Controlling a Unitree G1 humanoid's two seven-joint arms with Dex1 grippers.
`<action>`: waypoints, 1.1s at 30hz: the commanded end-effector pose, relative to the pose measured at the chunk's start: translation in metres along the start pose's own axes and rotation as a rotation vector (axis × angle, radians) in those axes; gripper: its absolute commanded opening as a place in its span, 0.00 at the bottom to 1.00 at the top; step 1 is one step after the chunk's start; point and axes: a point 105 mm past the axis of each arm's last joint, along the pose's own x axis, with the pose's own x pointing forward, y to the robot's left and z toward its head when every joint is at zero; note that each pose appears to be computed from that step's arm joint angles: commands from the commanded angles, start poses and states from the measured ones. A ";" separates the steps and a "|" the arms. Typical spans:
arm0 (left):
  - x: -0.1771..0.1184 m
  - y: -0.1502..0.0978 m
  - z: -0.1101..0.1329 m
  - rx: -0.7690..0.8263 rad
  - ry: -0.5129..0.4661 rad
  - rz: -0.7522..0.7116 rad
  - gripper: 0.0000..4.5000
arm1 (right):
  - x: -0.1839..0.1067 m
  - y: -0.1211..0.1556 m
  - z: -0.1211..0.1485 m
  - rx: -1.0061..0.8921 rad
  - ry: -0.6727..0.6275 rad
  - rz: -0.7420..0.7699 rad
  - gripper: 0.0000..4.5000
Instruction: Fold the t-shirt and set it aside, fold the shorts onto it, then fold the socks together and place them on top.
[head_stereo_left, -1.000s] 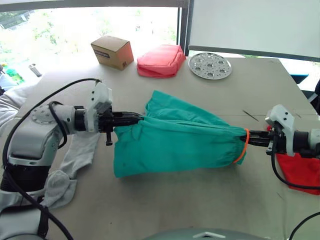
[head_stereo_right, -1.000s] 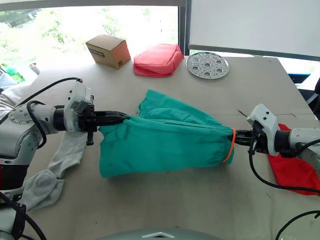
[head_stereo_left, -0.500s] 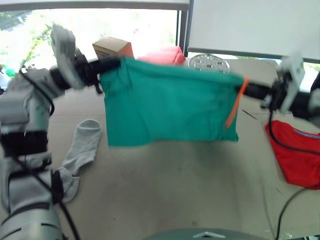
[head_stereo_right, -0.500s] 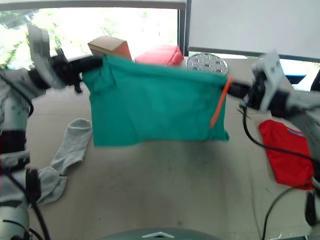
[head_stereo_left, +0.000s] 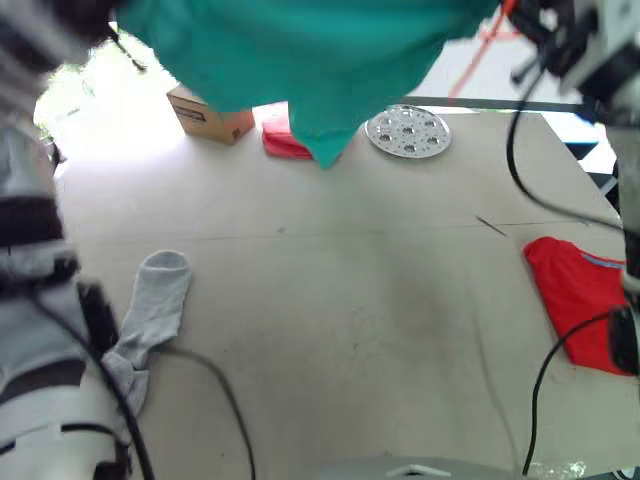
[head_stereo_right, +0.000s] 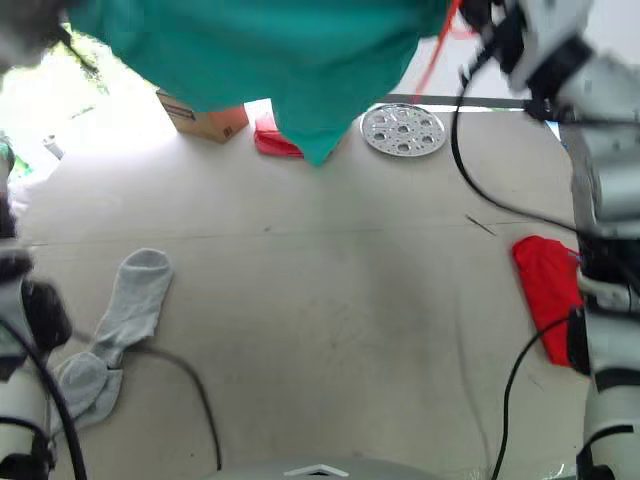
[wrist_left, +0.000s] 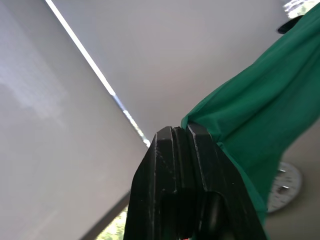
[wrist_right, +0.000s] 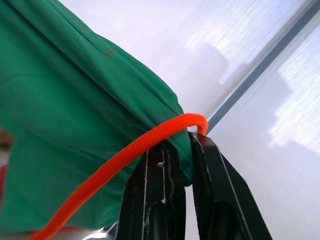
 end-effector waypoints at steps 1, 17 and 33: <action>-0.041 -0.059 -0.003 -0.304 0.134 -0.193 0.00 | -0.048 0.001 -0.024 0.099 0.147 -0.025 0.02; -0.165 -0.283 -0.006 -1.092 0.583 -0.707 0.00 | -0.182 0.161 -0.047 0.568 0.611 0.621 0.02; -0.149 -0.267 -0.031 -0.998 0.601 -0.685 0.00 | -0.188 0.178 -0.066 0.571 0.658 0.616 0.02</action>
